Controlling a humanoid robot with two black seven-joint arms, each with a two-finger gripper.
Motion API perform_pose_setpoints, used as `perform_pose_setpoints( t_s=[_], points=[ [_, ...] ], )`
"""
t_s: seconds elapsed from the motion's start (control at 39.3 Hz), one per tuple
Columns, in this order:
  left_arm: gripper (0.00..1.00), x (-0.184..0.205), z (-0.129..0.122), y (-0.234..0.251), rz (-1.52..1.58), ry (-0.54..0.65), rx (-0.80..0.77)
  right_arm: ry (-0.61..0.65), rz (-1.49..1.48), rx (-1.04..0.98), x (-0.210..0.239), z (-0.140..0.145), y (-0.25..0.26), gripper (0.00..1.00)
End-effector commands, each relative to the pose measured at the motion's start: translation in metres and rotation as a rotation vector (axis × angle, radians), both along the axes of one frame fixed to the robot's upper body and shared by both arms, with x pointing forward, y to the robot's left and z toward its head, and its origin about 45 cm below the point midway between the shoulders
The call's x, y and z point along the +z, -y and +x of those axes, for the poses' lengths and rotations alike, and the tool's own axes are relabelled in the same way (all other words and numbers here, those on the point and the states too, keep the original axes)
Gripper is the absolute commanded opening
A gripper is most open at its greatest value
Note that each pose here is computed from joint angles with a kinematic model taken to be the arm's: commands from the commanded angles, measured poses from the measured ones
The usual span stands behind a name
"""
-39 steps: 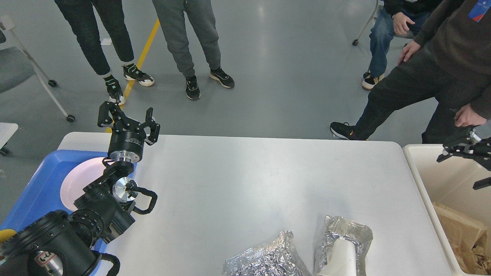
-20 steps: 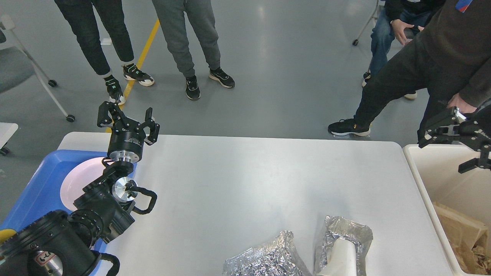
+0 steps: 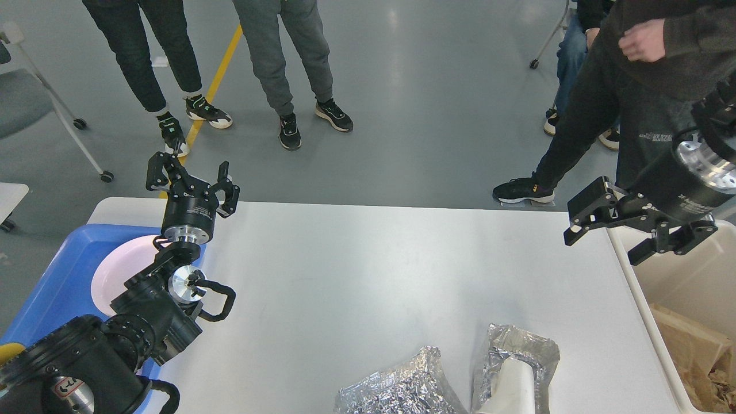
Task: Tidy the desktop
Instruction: 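Bring the right gripper out of the bin toward the foil-wrapped cup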
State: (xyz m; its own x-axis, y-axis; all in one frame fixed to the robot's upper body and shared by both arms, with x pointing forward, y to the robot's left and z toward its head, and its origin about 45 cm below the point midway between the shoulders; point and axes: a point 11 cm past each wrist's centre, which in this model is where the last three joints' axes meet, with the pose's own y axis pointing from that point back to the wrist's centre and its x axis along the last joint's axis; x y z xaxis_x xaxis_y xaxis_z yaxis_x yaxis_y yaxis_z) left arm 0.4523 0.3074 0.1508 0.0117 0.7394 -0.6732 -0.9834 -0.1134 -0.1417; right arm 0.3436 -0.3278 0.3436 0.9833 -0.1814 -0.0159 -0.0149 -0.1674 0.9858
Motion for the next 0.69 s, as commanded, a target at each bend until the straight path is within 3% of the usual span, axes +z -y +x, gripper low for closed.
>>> perform_pose_setpoints(
  t_s=[0.0,0.33,0.66],
  points=[
    [0.97,0.0,0.0,0.0,0.0,0.0,0.0,0.056,-0.046,0.049,-0.006,0.002,-0.003,1.0],
    [0.97,0.0,0.0,-0.001,0.0,0.0,0.002,0.152,-0.146,0.123,-0.056,-0.013,0.003,1.0],
    [0.97,0.0,0.0,0.0,0.0,0.0,0.0,-0.002,-0.119,0.012,-0.084,-0.049,0.028,1.0]
  ],
)
